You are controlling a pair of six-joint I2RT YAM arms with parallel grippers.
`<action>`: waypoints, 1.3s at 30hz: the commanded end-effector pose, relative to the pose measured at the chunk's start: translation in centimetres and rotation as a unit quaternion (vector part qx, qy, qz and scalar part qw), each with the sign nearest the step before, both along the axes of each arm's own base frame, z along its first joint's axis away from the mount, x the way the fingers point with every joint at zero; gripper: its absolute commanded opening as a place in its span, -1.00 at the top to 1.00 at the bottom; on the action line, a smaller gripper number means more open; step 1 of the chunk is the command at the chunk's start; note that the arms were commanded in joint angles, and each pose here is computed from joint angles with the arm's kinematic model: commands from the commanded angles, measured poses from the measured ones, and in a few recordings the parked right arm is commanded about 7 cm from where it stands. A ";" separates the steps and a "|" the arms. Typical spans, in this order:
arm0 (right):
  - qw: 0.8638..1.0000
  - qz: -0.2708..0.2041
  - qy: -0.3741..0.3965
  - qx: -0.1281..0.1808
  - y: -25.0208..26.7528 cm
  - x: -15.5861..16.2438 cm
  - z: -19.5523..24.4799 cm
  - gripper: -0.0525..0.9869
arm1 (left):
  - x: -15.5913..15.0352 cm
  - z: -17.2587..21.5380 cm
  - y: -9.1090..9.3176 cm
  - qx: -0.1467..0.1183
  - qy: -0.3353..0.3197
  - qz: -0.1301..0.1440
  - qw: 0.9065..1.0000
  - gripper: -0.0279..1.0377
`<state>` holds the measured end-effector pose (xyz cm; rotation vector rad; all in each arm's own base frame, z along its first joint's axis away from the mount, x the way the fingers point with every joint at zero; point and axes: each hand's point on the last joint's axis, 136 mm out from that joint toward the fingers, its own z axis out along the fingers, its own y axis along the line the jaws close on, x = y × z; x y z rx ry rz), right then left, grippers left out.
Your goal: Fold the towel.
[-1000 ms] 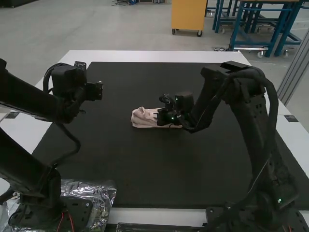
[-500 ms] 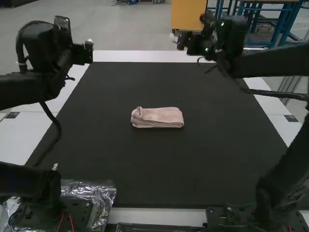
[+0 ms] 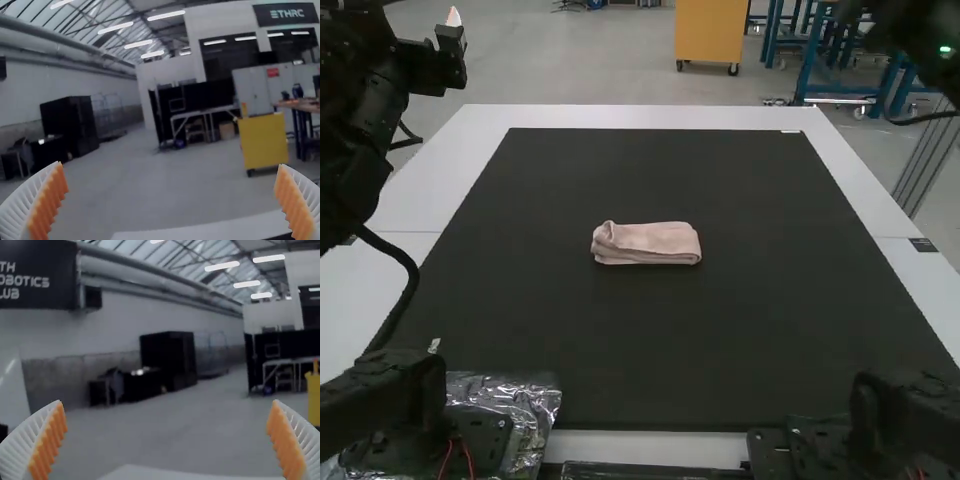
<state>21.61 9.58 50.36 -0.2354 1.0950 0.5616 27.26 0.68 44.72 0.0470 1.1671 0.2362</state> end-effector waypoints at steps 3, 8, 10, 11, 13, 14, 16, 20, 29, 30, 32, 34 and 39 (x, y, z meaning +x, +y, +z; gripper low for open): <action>0.994 -0.068 -0.067 0.045 -4.3 -7.4 1.3 -0.86 | -5.3 1.7 0.1 -0.008 -0.064 -0.010 0.998 -0.87; 0.990 -0.098 -0.088 0.053 -6.1 -12.7 -0.2 -0.86 | -10.7 1.8 0.4 -0.022 -0.124 -0.017 0.992 -0.87; 0.986 -0.110 -0.115 0.051 -6.4 -14.7 -0.2 -0.86 | -12.8 1.5 0.6 -0.029 -0.142 -0.020 0.989 -0.87; 0.984 -0.114 -0.128 0.052 -6.5 -15.7 -0.1 -0.86 | -13.7 1.3 0.7 -0.033 -0.149 -0.022 0.988 -0.87; 0.984 -0.122 -0.126 0.042 -6.6 -16.3 -0.4 -0.86 | -15.3 0.9 0.9 -0.036 -0.161 -0.021 0.986 -0.87; 0.985 -0.126 -0.114 0.041 -6.7 -16.2 -0.6 -0.86 | -15.6 0.7 0.9 -0.036 -0.161 -0.021 0.986 -0.87; 0.983 -0.136 -0.112 0.044 -7.1 -16.3 -0.4 -0.86 | -15.4 0.6 1.1 -0.056 -0.155 -0.028 0.986 -0.87; 0.976 -0.196 -0.094 0.028 -8.4 -14.2 -1.9 -0.86 | -15.1 0.3 1.1 -0.030 -0.149 -0.010 0.988 -0.87; 0.955 -0.291 -0.002 -0.055 -9.5 -3.2 -13.8 -0.86 | -10.3 -6.2 0.7 -0.021 -0.136 -0.009 0.990 -0.87; 0.952 -0.298 -0.003 -0.071 -9.4 -2.5 -15.0 -0.86 | -9.8 -7.1 0.5 -0.013 -0.137 -0.009 0.990 -0.87; 0.949 -0.303 -0.003 -0.083 -9.2 -1.1 -17.5 -0.86 | -9.1 -8.7 0.3 -0.010 -0.134 -0.012 0.991 -0.87; 0.949 -0.304 -0.006 -0.082 -9.2 -0.2 -19.5 -0.86 | -8.4 -10.3 0.3 -0.010 -0.127 -0.012 0.992 -0.87; 0.940 -0.326 0.016 -0.100 -9.8 1.2 -23.7 -0.86 | -6.5 -14.1 0.4 -0.013 -0.083 -0.008 0.996 -0.87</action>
